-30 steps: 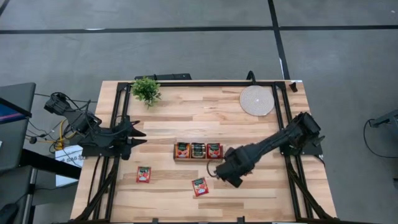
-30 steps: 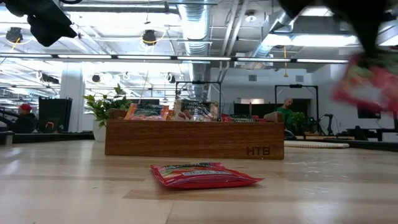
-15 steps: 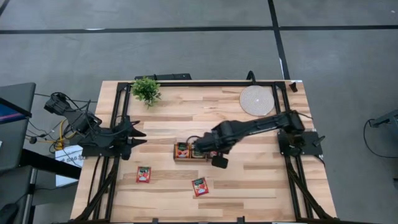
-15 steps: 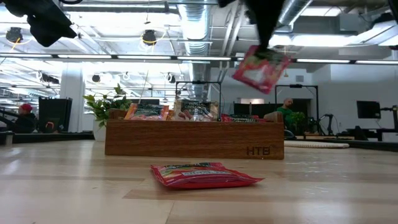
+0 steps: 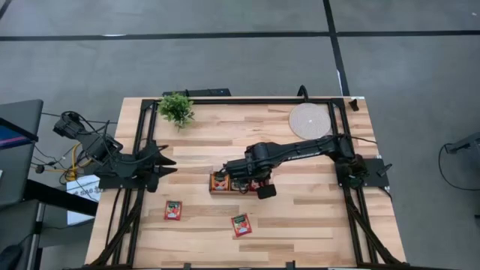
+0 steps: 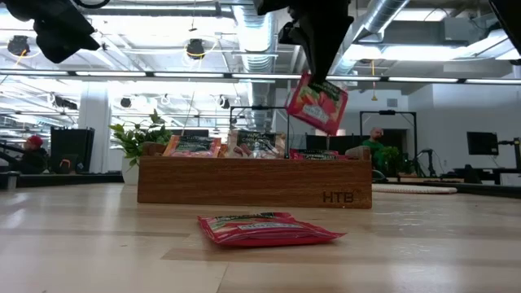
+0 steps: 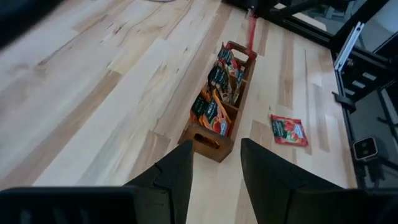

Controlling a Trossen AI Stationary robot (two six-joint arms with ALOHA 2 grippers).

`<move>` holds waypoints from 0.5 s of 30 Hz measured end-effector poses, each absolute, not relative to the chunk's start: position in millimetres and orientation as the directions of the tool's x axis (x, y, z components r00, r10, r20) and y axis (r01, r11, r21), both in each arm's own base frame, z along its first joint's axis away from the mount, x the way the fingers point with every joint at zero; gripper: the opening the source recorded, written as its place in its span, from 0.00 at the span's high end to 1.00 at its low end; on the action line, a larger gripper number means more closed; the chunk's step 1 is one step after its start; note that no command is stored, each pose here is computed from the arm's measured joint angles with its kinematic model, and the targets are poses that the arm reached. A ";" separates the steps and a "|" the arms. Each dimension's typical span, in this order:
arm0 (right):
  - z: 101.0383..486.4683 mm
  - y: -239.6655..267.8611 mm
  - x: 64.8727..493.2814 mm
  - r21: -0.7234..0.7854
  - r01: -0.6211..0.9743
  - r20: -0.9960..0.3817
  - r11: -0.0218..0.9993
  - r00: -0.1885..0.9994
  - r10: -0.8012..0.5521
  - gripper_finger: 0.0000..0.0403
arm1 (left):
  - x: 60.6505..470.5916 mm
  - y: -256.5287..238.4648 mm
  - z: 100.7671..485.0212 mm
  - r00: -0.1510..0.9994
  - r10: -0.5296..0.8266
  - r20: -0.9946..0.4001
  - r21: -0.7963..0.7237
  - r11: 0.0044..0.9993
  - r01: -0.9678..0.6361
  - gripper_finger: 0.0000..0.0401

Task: Pick & Place Tea
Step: Put the red tea bag into the right section of the wooden organizer

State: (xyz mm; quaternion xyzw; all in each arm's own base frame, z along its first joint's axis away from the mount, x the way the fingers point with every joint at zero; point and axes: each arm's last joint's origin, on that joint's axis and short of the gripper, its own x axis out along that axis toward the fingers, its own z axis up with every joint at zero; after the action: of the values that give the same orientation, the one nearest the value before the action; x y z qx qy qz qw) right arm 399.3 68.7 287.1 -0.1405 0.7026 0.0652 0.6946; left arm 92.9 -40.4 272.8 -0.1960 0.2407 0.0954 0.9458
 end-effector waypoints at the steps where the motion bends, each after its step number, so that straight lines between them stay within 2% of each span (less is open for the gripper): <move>1: 286.9 67.5 399.7 -0.103 -0.303 -0.994 0.947 0.005 -0.106 1.00 | 92.9 -40.4 272.7 0.866 0.086 -0.493 -0.333 0.901 -0.279 0.69; 6: 287.0 64.6 400.2 -0.101 -0.376 -0.994 0.921 0.005 -0.107 1.00 | 93.0 -40.4 272.8 0.866 0.086 -0.492 -0.352 0.890 -0.289 0.69; 15: 263.7 66.3 409.2 -0.075 -0.452 -0.992 0.889 -0.057 -0.112 1.00 | 93.3 -40.7 273.0 0.867 0.085 -0.491 -0.356 0.889 -0.288 0.69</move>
State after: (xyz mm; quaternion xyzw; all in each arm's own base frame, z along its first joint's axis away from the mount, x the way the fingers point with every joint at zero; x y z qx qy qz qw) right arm 409.2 66.3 263.7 -0.1972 0.7154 0.1289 0.6578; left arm 93.3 -40.7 273.0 -0.2137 0.2379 0.0989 0.9423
